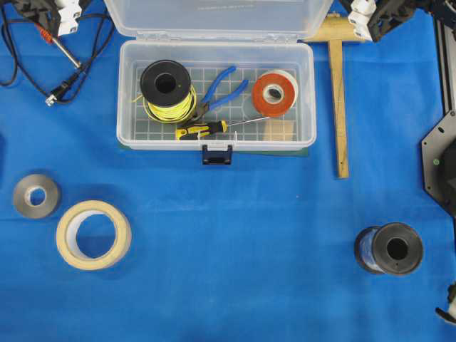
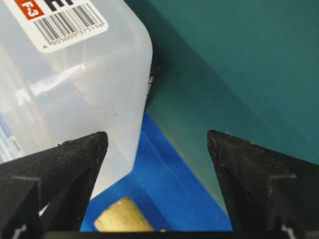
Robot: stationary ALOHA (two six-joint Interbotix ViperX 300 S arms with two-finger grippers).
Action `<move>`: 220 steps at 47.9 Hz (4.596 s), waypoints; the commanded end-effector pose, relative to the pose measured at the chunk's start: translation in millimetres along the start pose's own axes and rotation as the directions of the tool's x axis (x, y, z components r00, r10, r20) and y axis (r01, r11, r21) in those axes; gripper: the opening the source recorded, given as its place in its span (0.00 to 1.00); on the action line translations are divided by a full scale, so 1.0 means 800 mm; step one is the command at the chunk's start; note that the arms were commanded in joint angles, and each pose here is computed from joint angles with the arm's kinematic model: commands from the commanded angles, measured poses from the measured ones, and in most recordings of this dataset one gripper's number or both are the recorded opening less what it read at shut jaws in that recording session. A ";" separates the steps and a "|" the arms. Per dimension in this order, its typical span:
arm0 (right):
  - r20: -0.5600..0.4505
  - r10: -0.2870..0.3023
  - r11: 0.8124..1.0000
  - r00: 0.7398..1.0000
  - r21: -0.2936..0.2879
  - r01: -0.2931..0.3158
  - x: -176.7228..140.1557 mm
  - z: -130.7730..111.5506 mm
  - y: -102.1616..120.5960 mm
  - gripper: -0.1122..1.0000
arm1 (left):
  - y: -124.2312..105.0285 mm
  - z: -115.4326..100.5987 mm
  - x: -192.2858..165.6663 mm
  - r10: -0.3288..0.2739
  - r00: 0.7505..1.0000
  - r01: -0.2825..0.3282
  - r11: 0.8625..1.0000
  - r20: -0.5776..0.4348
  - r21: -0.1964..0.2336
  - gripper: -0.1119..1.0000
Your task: Open the tool box with both arms.
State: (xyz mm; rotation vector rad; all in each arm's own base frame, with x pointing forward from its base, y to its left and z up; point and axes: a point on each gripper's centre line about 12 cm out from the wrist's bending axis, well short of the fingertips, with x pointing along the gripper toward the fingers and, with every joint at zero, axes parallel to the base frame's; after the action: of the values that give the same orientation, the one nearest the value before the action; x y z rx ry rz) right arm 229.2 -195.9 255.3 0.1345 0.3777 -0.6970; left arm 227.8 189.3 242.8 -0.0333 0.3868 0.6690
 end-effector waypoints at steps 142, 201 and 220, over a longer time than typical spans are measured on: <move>-0.138 0.498 0.860 0.856 -0.046 -0.508 -0.173 -0.118 0.115 0.84 | -0.119 -0.102 -0.178 -0.527 0.849 0.517 0.844 0.038 0.139 0.91; -0.130 0.497 0.860 0.858 -0.055 -0.507 -0.174 -0.116 0.115 0.84 | -0.118 -0.103 -0.179 -0.527 0.849 0.517 0.844 0.040 0.139 0.90; -0.130 0.497 0.860 0.858 -0.056 -0.507 -0.174 -0.116 0.115 0.84 | -0.118 -0.103 -0.179 -0.527 0.849 0.517 0.844 0.040 0.139 0.90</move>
State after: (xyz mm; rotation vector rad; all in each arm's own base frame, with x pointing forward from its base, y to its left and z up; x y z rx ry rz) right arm 160.8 -19.6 216.4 0.1814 0.4773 -0.1538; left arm 153.4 16.7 205.7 0.0064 0.3321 0.1015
